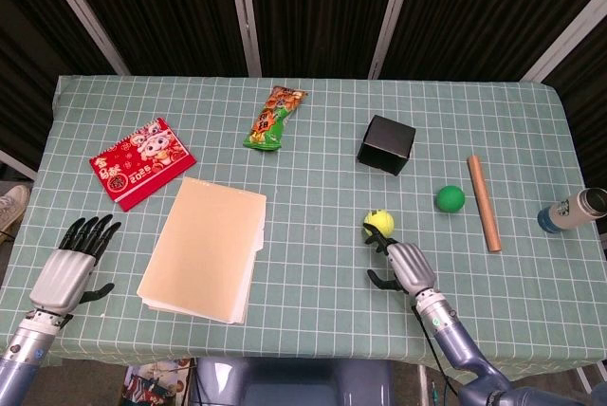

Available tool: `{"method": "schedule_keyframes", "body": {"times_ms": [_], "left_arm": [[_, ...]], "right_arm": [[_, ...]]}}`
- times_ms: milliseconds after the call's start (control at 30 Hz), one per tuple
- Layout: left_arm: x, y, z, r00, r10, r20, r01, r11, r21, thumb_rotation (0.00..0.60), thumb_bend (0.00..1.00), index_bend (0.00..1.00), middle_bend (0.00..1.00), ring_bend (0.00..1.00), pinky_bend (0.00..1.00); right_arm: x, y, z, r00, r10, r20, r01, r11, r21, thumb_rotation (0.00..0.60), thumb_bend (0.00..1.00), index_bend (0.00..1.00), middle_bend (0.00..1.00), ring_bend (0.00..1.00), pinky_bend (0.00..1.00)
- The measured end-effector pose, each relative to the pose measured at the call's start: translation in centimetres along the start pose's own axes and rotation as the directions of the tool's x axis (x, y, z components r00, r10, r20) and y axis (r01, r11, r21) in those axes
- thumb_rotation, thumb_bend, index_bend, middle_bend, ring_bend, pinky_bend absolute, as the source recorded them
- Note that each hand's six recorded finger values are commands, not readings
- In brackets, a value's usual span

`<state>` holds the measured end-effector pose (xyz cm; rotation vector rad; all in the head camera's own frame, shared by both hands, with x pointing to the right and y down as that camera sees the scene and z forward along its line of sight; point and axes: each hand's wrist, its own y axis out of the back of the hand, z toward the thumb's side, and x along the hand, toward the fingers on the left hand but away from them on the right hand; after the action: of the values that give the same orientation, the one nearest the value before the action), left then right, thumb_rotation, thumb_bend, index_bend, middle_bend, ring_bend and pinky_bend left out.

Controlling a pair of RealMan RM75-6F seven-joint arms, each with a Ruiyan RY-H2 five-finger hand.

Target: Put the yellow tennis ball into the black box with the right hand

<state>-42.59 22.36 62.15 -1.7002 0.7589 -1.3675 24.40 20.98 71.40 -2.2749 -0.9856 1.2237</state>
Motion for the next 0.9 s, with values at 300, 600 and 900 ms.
{"method": "schedule_keyframes", "body": {"times_ms": [300, 600, 900], "left_arm": [[0.2, -0.2, -0.1, 1.0, -0.005, -0.008, 0.005, 1.0, 0.003, 0.6, 0.11, 0.0, 0.0, 0.0, 0.0], [0.3, -0.2, -0.1, 1.0, -0.007, -0.015, 0.007, 1.0, 0.006, 0.6, 0.11, 0.0, 0.0, 0.0, 0.0], [0.5, -0.4, -0.1, 1.0, -0.016, -0.015, 0.016, 1.0, 0.007, 0.6, 0.11, 0.0, 0.0, 0.0, 0.0]], "right_arm": [[-1.1, 0.1, -1.0, 0.999, 0.038, 0.012, -0.038, 0.999, 0.014, 0.6, 0.42, 0.08, 0.29, 0.31, 0.44], [-1.6, 0.3, -2.2, 0.998, 0.066, 0.025, -0.067, 0.996, 0.053, 0.6, 0.42, 0.11, 0.29, 0.3, 0.35], [-0.3, 1.5, -2.7, 0.999, 0.039, 0.029, -0.042, 0.994, 0.098, 0.6, 0.42, 0.11, 0.29, 0.3, 0.35]]}}
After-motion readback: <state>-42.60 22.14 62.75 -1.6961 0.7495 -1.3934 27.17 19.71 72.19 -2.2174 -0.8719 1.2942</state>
